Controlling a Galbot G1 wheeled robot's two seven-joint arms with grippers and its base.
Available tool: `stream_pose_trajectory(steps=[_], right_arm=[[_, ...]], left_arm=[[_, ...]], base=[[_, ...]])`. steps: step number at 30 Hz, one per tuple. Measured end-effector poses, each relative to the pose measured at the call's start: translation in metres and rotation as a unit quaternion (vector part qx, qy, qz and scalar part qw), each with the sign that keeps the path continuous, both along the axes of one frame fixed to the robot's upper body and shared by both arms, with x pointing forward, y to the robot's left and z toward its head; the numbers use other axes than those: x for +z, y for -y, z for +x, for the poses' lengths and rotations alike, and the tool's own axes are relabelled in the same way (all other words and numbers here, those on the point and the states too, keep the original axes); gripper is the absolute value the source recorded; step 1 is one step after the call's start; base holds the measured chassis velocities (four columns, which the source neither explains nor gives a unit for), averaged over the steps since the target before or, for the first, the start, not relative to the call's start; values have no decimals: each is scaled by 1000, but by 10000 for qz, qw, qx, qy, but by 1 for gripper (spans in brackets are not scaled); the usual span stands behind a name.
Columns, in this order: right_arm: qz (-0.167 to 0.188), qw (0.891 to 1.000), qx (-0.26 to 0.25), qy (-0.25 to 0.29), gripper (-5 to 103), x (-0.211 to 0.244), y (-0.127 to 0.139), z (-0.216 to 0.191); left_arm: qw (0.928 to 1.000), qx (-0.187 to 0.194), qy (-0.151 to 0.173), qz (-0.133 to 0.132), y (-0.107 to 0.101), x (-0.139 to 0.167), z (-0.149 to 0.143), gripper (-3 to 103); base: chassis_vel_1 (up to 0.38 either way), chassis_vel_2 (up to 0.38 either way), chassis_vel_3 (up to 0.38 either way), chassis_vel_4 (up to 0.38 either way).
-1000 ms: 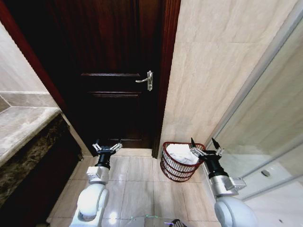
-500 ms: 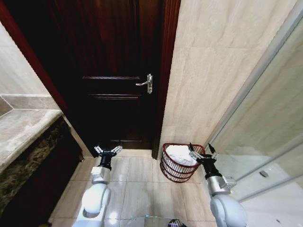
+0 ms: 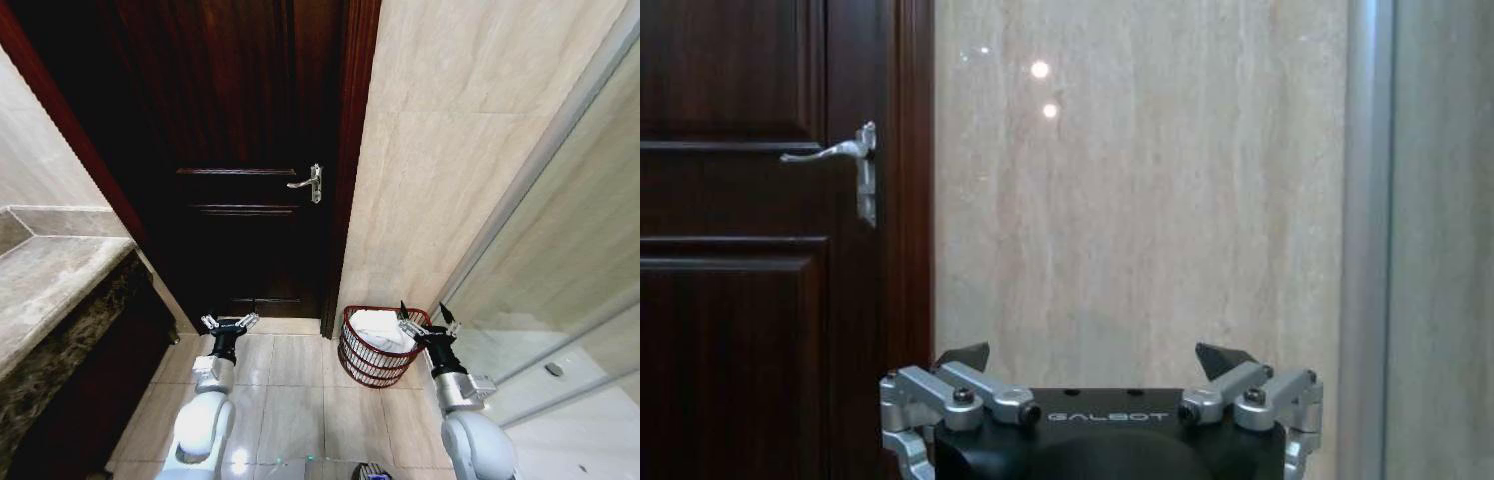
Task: Discard the used towel into the hamper.
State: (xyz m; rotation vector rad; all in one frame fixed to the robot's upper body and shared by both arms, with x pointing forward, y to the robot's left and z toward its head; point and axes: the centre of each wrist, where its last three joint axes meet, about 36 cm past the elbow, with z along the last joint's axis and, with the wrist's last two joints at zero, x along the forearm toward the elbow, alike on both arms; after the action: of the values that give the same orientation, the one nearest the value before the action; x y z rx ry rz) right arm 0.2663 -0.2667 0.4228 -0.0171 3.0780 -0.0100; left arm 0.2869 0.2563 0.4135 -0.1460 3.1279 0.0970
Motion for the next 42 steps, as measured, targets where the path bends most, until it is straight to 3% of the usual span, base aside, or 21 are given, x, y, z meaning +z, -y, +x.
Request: stream_pose_trajectory(steps=[4,10,42], right_arm=[[-126,9999,-18,-20,100,2,18,-5],[-45,10000,-67,-14,100,5,23,-10],[-11,10000,-37,86,100,28,3,-7]], left_arm=[[9999,62,76,122,-20,9,-1,100],[9998,79,96,141,-34,21,-2,100],[9999,-49,139,51,-29,26,0,100]], base=[[0,0,0,0],[0,0,0,0],[0,0,0,0]])
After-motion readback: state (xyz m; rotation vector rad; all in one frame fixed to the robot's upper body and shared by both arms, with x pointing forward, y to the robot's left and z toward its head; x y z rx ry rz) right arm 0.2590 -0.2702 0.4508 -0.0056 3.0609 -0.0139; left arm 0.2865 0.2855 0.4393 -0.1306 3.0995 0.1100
